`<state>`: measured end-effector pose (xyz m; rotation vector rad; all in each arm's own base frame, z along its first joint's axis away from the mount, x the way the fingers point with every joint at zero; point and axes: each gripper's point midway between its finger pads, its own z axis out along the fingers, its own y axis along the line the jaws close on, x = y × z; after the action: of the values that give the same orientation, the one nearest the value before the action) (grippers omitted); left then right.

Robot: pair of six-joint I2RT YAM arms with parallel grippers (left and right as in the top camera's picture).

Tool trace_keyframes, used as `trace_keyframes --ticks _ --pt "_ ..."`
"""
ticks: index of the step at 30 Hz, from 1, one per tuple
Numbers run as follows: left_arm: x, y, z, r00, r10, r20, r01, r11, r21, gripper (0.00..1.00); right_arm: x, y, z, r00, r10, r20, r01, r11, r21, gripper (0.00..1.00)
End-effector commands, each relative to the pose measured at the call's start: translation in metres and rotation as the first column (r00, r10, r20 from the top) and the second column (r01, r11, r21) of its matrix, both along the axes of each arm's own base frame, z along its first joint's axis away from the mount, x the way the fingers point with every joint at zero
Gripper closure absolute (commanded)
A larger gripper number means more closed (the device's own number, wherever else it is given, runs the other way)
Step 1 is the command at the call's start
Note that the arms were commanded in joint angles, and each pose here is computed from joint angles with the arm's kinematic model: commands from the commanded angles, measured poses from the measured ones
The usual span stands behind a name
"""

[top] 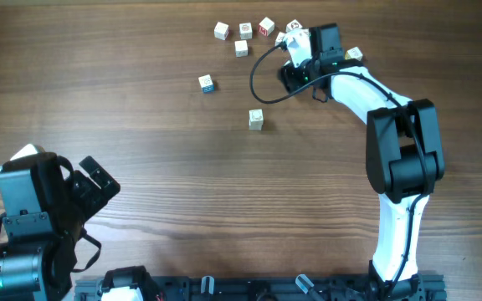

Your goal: Form a tower

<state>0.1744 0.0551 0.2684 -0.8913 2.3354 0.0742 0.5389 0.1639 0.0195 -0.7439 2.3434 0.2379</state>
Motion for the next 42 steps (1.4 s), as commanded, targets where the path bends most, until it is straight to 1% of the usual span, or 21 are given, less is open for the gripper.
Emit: trace_keyframes --ticks 1,2,5,7,9,11,13,16,19,21,23,24,26,29,34,37,39,42 --pt "0.0 0.002 0.001 1.0 0.018 0.007 -0.018 1.0 0.0 0.0 0.004 0.005 0.0 1.0 0.002 0.001 -0.002 1.0 0.026 0.5" --pt "0.0 0.002 0.001 1.0 0.018 0.007 -0.018 1.0 0.0 0.0 0.005 0.004 -0.001 1.0 -0.009 -0.001 0.009 1.0 0.024 0.52" --pt "0.0 0.002 0.001 1.0 0.018 0.007 -0.018 1.0 0.0 0.0 0.004 0.0 -0.004 0.999 -0.045 -0.016 0.045 0.999 0.008 0.62" --pt "0.0 0.002 0.001 1.0 0.018 0.007 -0.018 1.0 0.0 0.0 0.009 -0.006 0.002 0.99 -0.135 -0.032 0.136 0.99 0.028 0.69" --pt "0.0 0.002 0.001 1.0 0.018 0.007 -0.018 1.0 0.0 0.0 0.017 -0.004 0.025 0.978 -0.2 -0.055 0.204 0.976 0.075 0.77" --pt "0.0 0.002 0.001 1.0 0.018 0.007 -0.018 1.0 0.0 0.0 0.023 -0.003 0.054 0.967 -0.245 -0.064 0.251 0.962 0.11 0.79" --pt "0.0 0.002 0.001 1.0 0.018 0.007 -0.018 1.0 0.0 0.0 0.021 -0.003 0.085 0.96 -0.27 -0.075 0.278 0.952 0.127 0.79" --pt "0.0 0.002 0.001 1.0 0.018 0.007 -0.018 1.0 0.0 0.0 0.005 -0.001 0.121 0.946 -0.307 -0.107 0.321 0.935 0.15 0.79" --pt "0.0 0.002 0.001 1.0 0.018 0.007 -0.018 1.0 0.0 0.0 -0.031 0.007 0.16 0.921 -0.346 -0.178 0.376 0.91 0.177 0.8" --pt "0.0 0.002 0.001 1.0 0.018 0.007 -0.018 1.0 0.0 0.0 -0.054 0.015 0.174 0.905 -0.359 -0.227 0.401 0.898 0.181 0.8" --pt "0.0 0.002 0.001 1.0 0.018 0.007 -0.018 1.0 0.0 0.0 -0.083 0.033 0.181 0.9 -0.336 -0.28 0.388 0.907 0.16 0.8" --pt "0.0 0.002 0.001 1.0 0.019 0.007 -0.019 1.0 0.0 0.0 -0.1 0.049 0.176 0.904 -0.3 -0.306 0.352 0.927 0.13 0.8" --pt "0.0 0.002 0.001 1.0 0.018 0.007 -0.018 1.0 0.0 0.0 -0.116 0.065 0.158 0.905 -0.284 -0.316 0.32 0.945 0.068 0.8" --pt "0.0 0.002 0.001 1.0 0.018 0.007 -0.018 1.0 0.0 0.0 -0.127 0.071 0.132 0.881 -0.371 -0.293 0.385 0.923 -0.011 0.8" --pt "0.0 0.002 0.001 1.0 0.018 0.007 -0.018 1.0 0.0 0.0 -0.142 0.087 0.097 0.872 -0.384 -0.304 0.397 0.918 -0.02 0.79" --pt "0.0 0.002 0.001 1.0 0.018 0.007 -0.018 1.0 0.0 0.0 -0.146 0.084 0.077 0.857 -0.409 -0.314 0.423 0.906 -0.025 0.8" --pt "0.0 0.002 0.001 1.0 0.018 0.007 -0.018 1.0 0.0 0.0 -0.138 0.078 0.077 0.859 -0.439 -0.265 0.446 0.894 -0.037 0.8" --pt "0.0 0.002 0.001 1.0 0.018 0.007 -0.018 1.0 0.0 0.0 -0.139 0.074 0.067 0.857 -0.45 -0.251 0.453 0.89 -0.048 0.79"
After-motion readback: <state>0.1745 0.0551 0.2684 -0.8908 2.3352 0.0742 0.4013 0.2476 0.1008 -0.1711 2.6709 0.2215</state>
